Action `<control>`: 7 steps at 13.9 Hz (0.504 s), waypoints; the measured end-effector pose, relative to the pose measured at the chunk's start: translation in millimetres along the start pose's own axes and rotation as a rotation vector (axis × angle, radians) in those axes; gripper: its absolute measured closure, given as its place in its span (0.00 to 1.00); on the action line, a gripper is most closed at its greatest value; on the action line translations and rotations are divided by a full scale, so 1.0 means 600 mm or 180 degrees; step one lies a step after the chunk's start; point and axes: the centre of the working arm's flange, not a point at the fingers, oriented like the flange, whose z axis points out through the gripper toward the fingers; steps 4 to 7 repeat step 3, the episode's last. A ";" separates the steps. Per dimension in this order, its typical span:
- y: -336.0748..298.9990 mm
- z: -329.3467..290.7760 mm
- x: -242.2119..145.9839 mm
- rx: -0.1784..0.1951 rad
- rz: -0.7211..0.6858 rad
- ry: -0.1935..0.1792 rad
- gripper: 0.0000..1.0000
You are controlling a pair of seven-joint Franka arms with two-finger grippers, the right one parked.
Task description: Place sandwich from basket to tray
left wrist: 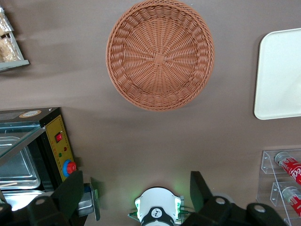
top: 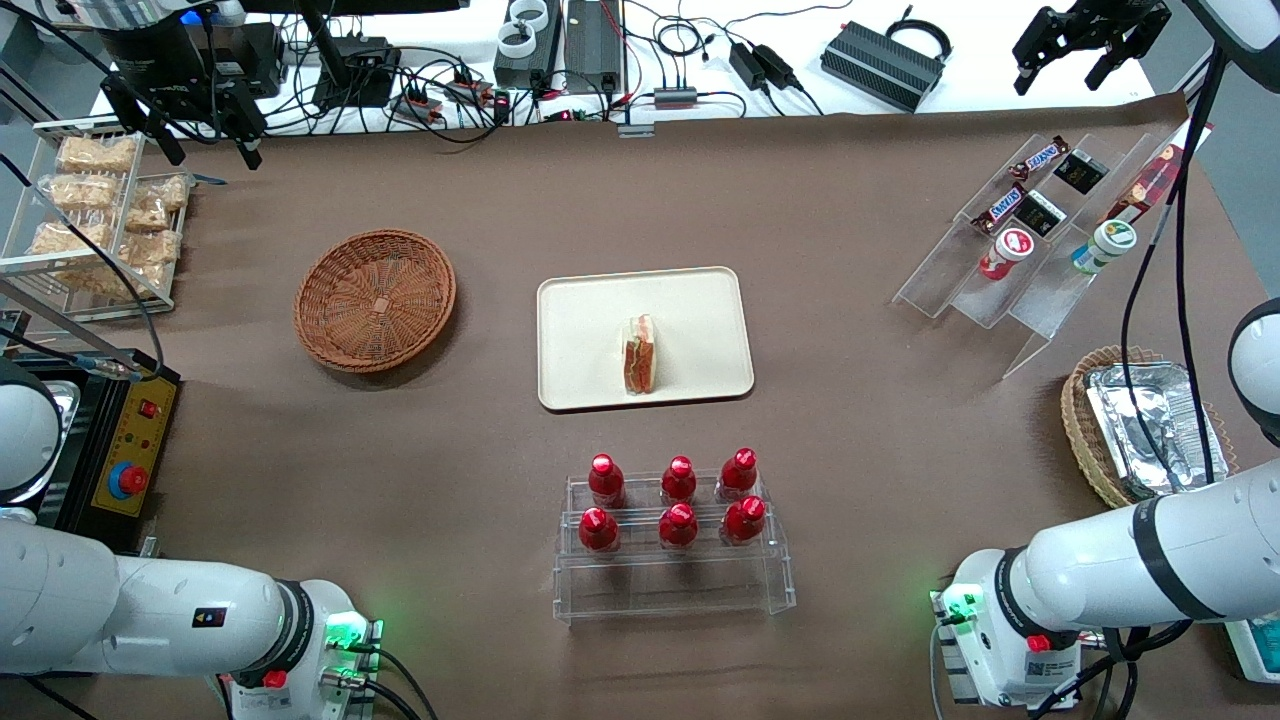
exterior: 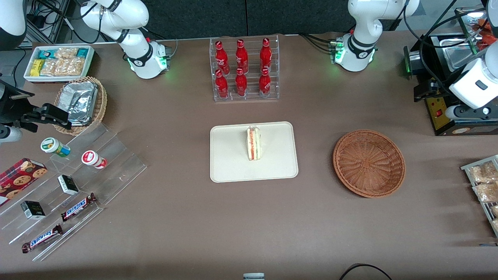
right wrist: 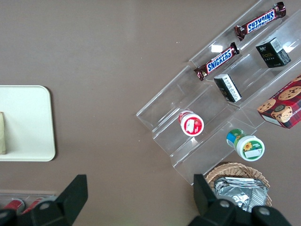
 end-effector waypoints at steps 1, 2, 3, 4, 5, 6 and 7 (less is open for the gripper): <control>-0.009 -0.002 -0.001 -0.0007 -0.0024 0.0008 0.00; -0.015 -0.004 -0.001 -0.0012 -0.0039 0.0018 0.00; -0.018 -0.008 -0.002 -0.0015 -0.0045 0.0030 0.00; -0.018 -0.008 -0.002 -0.0015 -0.0045 0.0030 0.00; -0.018 -0.008 -0.002 -0.0015 -0.0045 0.0030 0.00; -0.018 -0.008 -0.002 -0.0015 -0.0045 0.0030 0.00; -0.018 -0.008 -0.002 -0.0015 -0.0045 0.0030 0.00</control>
